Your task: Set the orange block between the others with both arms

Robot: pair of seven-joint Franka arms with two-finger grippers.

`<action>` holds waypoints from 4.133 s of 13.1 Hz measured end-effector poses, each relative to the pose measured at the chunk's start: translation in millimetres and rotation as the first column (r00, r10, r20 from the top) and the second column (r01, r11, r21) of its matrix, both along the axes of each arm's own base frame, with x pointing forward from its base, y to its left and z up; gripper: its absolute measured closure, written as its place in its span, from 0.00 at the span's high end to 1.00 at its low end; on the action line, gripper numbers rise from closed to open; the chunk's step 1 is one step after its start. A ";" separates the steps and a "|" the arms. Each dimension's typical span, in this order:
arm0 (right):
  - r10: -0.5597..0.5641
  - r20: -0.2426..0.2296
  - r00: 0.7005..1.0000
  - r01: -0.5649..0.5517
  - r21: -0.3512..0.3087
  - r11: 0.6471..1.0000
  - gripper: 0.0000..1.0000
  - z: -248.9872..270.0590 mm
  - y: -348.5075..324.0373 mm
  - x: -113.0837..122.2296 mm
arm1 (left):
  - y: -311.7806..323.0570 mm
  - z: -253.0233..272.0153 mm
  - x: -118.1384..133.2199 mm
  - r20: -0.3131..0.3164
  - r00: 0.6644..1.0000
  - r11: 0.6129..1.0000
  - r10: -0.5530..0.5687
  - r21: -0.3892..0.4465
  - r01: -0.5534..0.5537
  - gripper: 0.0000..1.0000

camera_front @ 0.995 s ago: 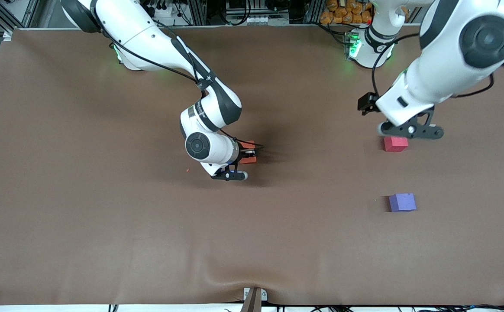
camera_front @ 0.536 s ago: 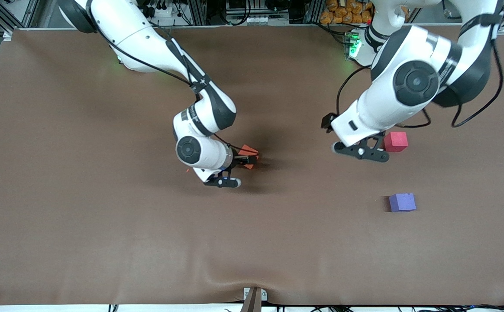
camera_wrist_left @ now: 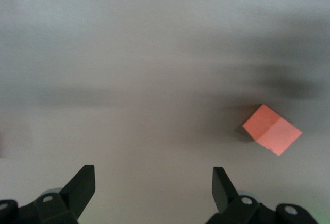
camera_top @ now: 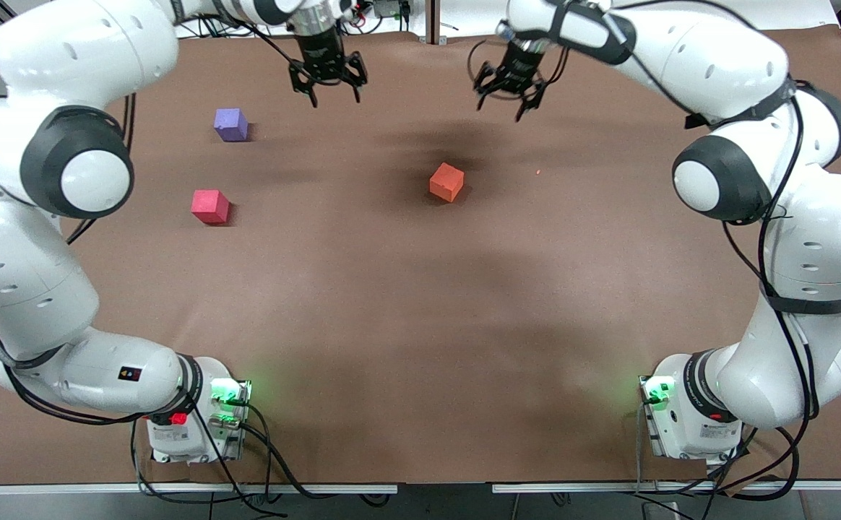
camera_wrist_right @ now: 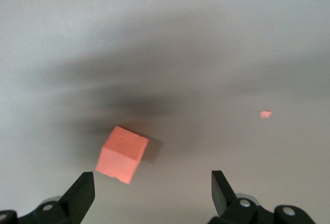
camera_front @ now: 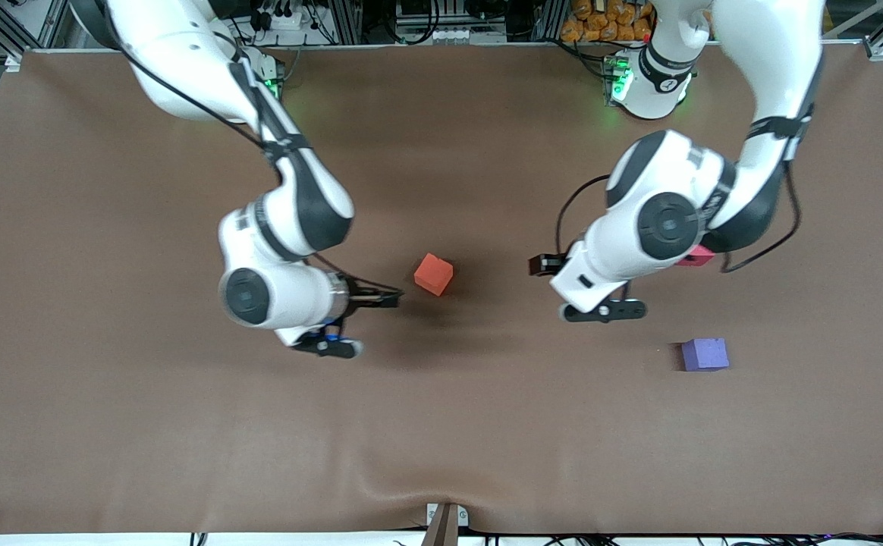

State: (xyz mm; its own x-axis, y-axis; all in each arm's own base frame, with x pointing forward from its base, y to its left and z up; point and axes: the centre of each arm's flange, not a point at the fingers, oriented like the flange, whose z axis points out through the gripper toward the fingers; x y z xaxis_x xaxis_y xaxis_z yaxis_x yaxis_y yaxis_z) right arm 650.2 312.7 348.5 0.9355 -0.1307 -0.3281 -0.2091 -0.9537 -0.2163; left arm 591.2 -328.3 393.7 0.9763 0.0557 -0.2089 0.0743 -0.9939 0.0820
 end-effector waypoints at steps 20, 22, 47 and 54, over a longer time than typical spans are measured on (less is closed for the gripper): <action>0.112 0.069 0.991 -0.100 -0.159 0.982 1.00 229.7 -380.6 -53.5 | -229.2 -139.0 -127.0 0.309 0.839 0.891 -0.448 0.081 0.446 1.00; 0.142 0.067 0.988 -0.128 -0.174 0.976 1.00 230.4 -384.1 -55.7 | -220.5 -158.6 -120.9 0.297 0.839 0.889 -0.456 0.108 0.445 1.00; 0.256 0.115 0.960 -0.225 -0.228 0.947 1.00 263.7 -336.7 -66.3 | -215.3 -180.2 -109.6 0.275 0.874 0.915 -0.400 0.074 0.395 1.00; 0.256 0.117 0.960 -0.225 -0.232 0.946 1.00 263.9 -337.1 -66.0 | -216.1 -178.6 -109.0 0.268 0.885 0.923 -0.382 0.057 0.381 1.00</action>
State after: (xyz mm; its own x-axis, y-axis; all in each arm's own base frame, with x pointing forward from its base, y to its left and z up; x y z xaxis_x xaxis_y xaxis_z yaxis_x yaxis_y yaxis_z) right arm 584.2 -24.4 612.4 0.9828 0.0518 -0.1774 0.0504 -0.9987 -0.0123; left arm 482.3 -544.4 215.0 0.9410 -0.3323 0.0637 -0.3352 -0.9412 0.0424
